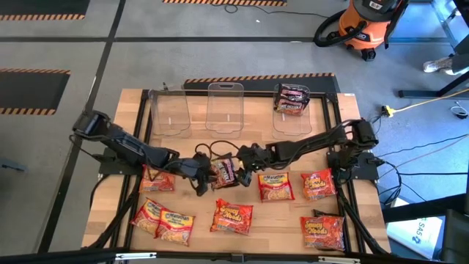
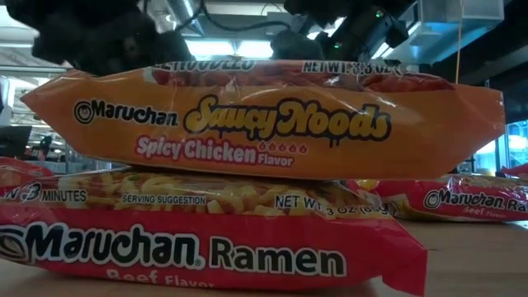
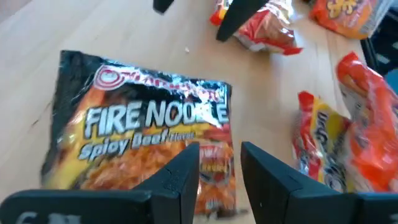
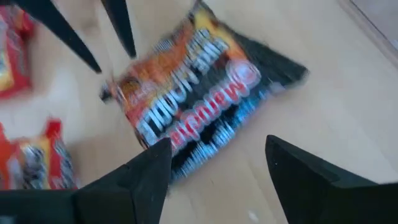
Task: Sort Maruchan noodles
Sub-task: Put the black noodle pack into the right transparent bin
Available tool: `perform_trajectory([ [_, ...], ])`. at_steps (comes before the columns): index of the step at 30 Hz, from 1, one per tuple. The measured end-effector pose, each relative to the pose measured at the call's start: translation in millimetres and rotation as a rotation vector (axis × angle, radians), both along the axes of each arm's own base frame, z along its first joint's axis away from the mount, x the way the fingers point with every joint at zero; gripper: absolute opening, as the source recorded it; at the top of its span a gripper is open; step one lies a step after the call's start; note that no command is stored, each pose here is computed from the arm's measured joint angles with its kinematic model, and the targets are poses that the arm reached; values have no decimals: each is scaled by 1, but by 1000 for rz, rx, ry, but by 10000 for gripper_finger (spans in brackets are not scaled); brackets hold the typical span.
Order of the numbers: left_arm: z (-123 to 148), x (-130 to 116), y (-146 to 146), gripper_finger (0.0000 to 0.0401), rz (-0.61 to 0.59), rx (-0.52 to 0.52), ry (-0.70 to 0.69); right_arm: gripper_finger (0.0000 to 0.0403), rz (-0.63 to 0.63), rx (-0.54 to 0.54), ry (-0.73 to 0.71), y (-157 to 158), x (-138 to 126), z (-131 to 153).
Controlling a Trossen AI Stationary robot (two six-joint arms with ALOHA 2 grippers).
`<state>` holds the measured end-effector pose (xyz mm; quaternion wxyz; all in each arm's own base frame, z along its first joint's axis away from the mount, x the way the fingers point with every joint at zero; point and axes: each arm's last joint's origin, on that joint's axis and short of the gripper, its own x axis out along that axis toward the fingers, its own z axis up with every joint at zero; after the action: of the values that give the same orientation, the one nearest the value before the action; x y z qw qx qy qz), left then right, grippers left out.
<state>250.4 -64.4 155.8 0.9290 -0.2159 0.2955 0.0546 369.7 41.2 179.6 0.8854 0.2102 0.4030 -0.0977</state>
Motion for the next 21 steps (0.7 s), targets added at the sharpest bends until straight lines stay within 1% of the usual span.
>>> perform_trajectory([
  [2,5,-8,1,112,12,25,33,248,1,20,5,1,1,-3],
  [4,7,-14,1,112,28,57,63,263,-3,35,-23,1,5,-6],
  [7,2,-19,-1,112,38,96,112,291,-40,67,-56,-2,13,-15],
  [11,-10,-19,-5,112,23,132,153,316,-79,91,-45,-8,22,-37],
  [14,-20,-17,-7,112,27,158,181,321,-97,112,-39,-10,25,-48],
  [18,-35,-11,-9,112,33,176,199,318,-99,154,-57,-11,28,-50],
  [21,-47,-7,-10,112,47,197,220,317,-102,163,-52,-11,27,-50],
])
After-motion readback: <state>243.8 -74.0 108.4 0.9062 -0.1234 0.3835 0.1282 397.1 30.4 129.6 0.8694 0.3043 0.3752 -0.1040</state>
